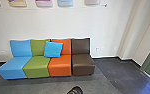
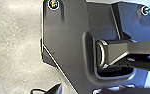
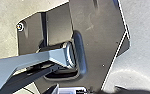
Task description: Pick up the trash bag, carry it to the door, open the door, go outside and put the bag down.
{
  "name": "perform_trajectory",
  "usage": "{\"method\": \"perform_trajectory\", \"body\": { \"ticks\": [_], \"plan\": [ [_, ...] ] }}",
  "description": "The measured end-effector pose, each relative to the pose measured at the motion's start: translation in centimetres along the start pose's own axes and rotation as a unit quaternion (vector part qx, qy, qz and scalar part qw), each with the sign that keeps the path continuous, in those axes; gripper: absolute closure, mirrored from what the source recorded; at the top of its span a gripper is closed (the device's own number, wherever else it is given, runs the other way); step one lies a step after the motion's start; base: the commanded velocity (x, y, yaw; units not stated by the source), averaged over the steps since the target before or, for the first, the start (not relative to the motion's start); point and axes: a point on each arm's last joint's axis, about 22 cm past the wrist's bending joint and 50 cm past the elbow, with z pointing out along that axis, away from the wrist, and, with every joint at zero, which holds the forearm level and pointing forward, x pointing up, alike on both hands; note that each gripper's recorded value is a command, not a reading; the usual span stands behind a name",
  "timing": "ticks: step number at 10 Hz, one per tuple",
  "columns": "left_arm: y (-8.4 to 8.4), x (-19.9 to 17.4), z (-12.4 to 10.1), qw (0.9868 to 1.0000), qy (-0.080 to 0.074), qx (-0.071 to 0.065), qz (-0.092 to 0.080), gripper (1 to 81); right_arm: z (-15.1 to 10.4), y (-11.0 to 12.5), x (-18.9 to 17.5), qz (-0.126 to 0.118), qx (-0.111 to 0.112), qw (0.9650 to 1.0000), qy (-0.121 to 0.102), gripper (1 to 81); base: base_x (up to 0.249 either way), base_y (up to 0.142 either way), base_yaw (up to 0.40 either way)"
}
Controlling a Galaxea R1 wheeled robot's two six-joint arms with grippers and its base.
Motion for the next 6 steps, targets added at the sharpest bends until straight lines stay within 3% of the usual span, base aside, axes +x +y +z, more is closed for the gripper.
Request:
{"method": "perform_trajectory", "body": {
  "ticks": [6],
  "plan": [
    [0.0, 0.0, 0.0, 1.0, 0.0, 0.0, 0.0, 1.0, 0.02, -0.04, 0.02, 0.0, 0.0, 1.0, 0.0, 1.0, 0.134, 0.0, 0.0]
  ]
}}
